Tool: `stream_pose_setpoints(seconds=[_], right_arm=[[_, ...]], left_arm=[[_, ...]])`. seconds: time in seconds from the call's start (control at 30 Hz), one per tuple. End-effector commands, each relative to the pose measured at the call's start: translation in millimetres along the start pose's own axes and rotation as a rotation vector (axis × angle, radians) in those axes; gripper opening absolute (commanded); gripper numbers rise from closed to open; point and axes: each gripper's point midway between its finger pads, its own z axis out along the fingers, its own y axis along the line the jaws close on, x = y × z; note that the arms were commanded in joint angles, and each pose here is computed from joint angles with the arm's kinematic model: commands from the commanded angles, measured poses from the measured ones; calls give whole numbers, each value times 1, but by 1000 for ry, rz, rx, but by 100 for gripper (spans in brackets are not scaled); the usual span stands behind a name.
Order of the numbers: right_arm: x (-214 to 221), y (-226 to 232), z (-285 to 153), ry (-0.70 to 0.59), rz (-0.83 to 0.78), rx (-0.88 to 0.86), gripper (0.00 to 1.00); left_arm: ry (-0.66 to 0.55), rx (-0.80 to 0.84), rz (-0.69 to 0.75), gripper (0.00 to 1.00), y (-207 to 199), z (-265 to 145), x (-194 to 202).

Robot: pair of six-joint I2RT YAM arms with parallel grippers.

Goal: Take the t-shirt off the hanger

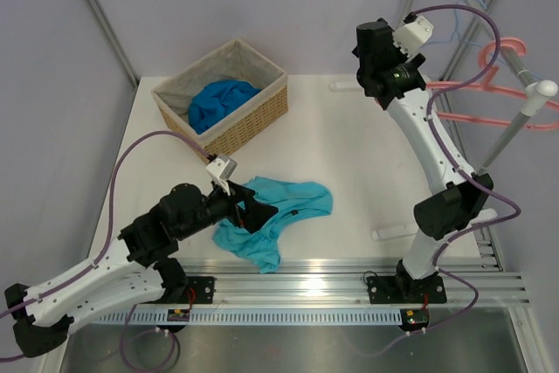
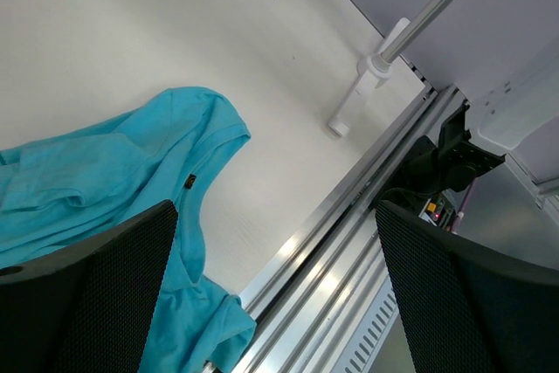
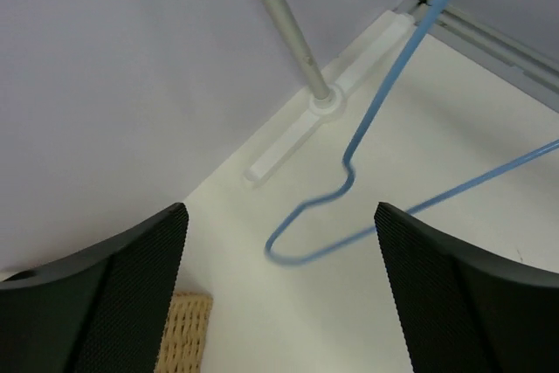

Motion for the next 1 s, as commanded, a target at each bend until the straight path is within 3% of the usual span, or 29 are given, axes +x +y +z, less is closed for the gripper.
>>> stream_pose_setpoints(seconds=[0.0, 0.23, 0.37, 0.47, 0.57, 0.67, 0.83, 0.97], right_arm=[[-67, 29, -46, -66, 14, -266, 98], [-46, 44, -98, 98, -189, -590, 99], [-30, 32, -123, 207, -269, -673, 100], [-6, 33, -175, 368, -314, -910, 99], [23, 30, -216, 402, -451, -1036, 100], [52, 21, -235, 427, -601, -992, 99], [69, -1, -248, 470, -555, -1018, 99], [48, -27, -274, 441, -511, -1106, 100]], left_arm=[[-106, -41, 37, 99, 3, -7, -29], [-167, -170, 3, 99, 28, -12, -33], [-163, -224, 4, 99, 40, -13, -27], [-145, -344, 19, 99, 63, -15, -21], [-144, -410, 32, 99, 76, -18, -18], [-117, -461, 32, 99, 86, -15, -9], [75, -543, 67, 99, 107, 6, 37], [290, -692, 158, 99, 136, 15, 75]])
